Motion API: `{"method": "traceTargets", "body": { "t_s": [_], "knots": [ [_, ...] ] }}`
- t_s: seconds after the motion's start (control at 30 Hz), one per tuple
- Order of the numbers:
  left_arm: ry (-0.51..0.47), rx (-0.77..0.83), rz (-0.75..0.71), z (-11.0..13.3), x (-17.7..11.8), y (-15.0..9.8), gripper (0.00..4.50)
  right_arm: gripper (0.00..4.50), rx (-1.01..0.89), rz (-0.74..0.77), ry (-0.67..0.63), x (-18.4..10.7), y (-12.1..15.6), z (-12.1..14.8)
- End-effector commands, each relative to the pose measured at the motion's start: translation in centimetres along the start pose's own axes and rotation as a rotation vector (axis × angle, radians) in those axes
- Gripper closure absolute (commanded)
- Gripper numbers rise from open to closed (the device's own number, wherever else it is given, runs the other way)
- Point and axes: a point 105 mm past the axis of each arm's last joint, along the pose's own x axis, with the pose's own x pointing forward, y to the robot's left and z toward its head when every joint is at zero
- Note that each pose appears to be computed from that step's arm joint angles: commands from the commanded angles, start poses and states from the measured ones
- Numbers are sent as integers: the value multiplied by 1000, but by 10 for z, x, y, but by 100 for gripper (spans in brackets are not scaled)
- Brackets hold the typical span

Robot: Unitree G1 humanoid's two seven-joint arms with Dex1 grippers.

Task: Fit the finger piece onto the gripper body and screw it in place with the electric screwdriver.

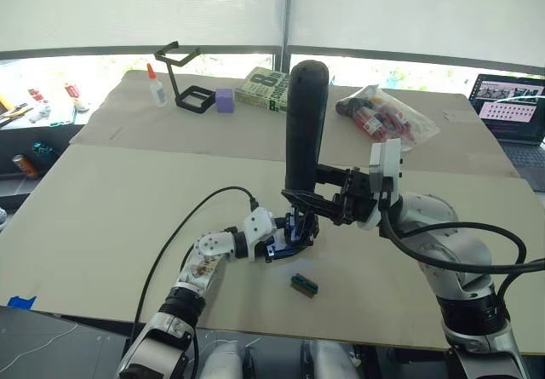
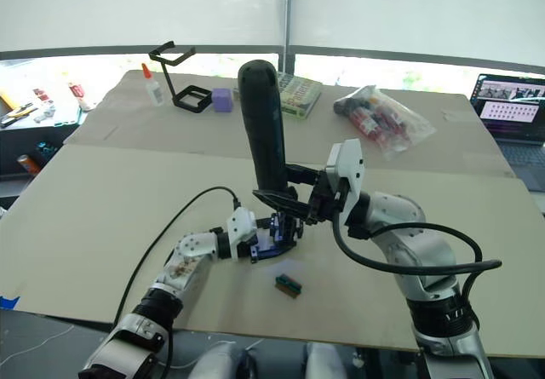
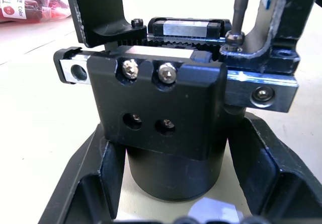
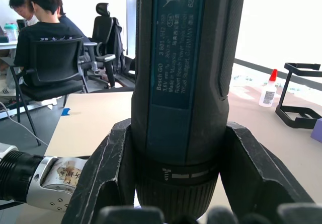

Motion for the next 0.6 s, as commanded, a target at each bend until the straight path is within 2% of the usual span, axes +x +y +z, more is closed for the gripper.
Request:
{"method": "traceTargets", "body": {
  "t_s": [0.03,0.43,0.5,0.6],
  "knots": [
    [3,1,-28,0,-2,-7,201,257,106,-37,146,-8,-3,-40],
    [8,3,-30,-3,-4,-9,201,257,57,35,117,-6,1,-24],
    [11,3,-31,-3,-4,-9,201,257,42,39,109,-5,-1,-17],
    [29,-2,-26,-7,-6,-8,201,257,-4,69,54,-2,-2,8]
  ]
}}
